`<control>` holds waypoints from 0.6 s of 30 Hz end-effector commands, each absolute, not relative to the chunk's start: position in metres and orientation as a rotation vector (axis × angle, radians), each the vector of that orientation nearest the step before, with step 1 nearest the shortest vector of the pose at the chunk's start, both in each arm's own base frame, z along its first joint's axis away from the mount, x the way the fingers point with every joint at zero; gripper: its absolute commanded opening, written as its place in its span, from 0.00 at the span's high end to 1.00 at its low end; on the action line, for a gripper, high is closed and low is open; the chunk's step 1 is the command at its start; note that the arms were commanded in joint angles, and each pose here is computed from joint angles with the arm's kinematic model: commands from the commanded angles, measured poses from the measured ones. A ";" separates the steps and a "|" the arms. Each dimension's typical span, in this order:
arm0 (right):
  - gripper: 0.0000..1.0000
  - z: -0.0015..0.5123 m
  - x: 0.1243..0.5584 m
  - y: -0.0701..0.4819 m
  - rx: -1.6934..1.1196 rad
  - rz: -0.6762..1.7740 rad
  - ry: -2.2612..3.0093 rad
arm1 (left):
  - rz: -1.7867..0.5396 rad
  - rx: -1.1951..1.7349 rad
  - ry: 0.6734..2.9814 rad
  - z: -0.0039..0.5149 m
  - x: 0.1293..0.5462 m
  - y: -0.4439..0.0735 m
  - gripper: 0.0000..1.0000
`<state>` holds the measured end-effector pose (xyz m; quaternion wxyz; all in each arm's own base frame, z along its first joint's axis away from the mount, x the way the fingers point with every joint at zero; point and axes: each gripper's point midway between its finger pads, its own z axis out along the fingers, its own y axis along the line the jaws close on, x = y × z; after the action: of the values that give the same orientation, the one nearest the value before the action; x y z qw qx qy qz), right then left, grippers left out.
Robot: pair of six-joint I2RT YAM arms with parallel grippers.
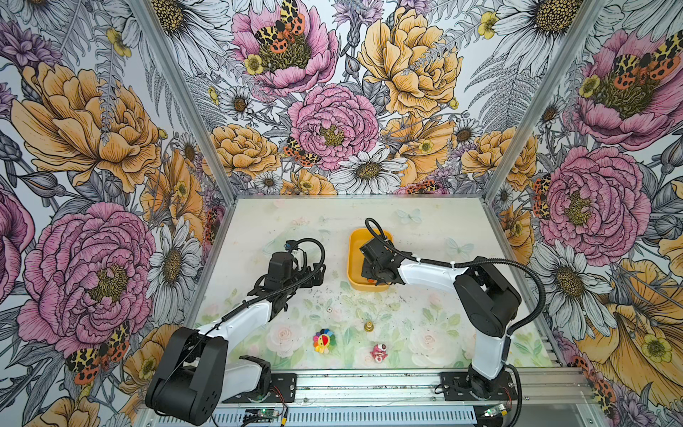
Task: Put the screwdriver in the bin
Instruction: 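Lower the screwdriver into the yellow bin and open the right gripper, then raise the right gripper up and away from the yellow bin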
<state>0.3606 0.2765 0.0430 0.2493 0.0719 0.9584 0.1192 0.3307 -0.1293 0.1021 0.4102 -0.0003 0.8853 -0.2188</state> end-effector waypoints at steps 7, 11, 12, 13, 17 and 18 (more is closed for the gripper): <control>0.42 0.061 0.365 0.280 0.167 0.316 2.579 | -0.591 0.013 2.214 0.107 0.330 -0.137 0.01; 0.39 0.075 0.362 0.276 0.129 0.312 2.568 | -0.589 0.012 2.206 0.109 0.329 -0.136 0.01; 0.38 0.081 0.361 0.276 0.116 0.314 2.563 | -0.587 0.013 2.206 0.109 0.329 -0.136 0.01; 0.37 0.087 0.360 0.275 0.097 0.316 2.557 | -0.587 0.015 2.207 0.110 0.329 -0.136 0.01; 0.34 0.112 0.353 0.273 -0.013 0.337 2.522 | -0.581 0.017 2.201 0.113 0.329 -0.135 0.01; 0.34 0.120 0.351 0.271 -0.042 0.346 2.509 | -0.580 0.017 2.201 0.114 0.328 -0.135 0.01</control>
<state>0.3536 0.2697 0.0833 0.2691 0.0213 0.9558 0.1164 0.3301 -0.1300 0.1049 0.4132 0.0012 0.8836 -0.2202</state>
